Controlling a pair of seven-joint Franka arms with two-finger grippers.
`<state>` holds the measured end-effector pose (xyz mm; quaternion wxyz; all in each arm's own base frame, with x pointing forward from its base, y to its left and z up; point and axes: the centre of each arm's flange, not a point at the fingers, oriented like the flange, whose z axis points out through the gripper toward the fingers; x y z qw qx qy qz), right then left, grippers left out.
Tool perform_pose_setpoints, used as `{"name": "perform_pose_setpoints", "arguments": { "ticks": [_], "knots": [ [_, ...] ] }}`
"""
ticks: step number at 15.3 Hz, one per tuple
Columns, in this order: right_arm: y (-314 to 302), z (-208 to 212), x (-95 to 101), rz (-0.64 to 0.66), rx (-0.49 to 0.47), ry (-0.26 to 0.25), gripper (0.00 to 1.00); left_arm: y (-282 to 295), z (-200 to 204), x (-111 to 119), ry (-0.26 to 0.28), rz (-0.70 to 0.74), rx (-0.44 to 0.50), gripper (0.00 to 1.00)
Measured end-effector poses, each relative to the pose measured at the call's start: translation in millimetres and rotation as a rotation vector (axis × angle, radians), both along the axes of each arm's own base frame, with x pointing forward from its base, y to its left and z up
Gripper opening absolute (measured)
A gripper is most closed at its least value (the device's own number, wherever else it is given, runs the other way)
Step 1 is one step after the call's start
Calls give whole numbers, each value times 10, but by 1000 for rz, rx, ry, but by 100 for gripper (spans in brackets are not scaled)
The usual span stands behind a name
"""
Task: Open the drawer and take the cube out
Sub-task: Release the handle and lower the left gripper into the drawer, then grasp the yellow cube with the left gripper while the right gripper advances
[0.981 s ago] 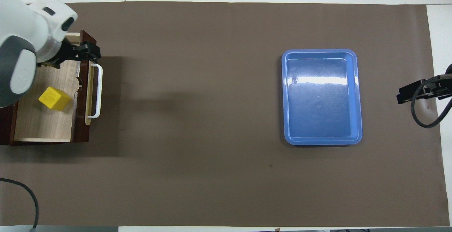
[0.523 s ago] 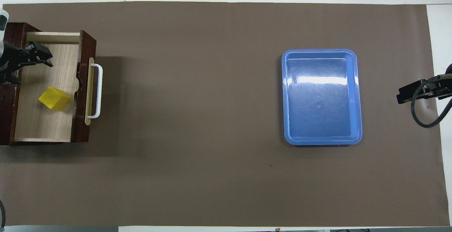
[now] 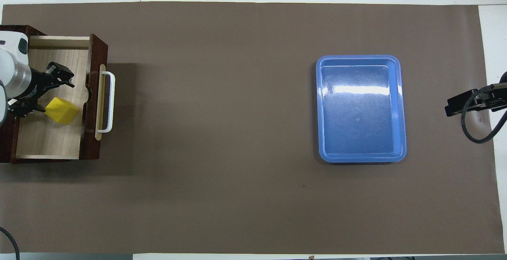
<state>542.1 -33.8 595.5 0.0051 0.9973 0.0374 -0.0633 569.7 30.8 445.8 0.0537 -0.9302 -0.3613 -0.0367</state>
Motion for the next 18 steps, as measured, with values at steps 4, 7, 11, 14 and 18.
{"name": "perform_pose_setpoints", "arguments": {
  "ticks": [4,7,11,14,18],
  "knots": [
    [40,-40,-17,-69,5,11,100,7,6,2,-9,3,0,100],
    [412,-122,-77,-266,49,46,100,-16,101,41,-26,2,0,100],
    [1156,-216,-193,-528,86,124,100,-11,263,95,-32,6,2,100],
    [1475,-305,-208,-711,130,176,100,-15,218,88,-22,4,1,100],
    [1963,-541,-168,-884,147,215,100,-29,111,49,7,-41,2,100]
  ]
}}
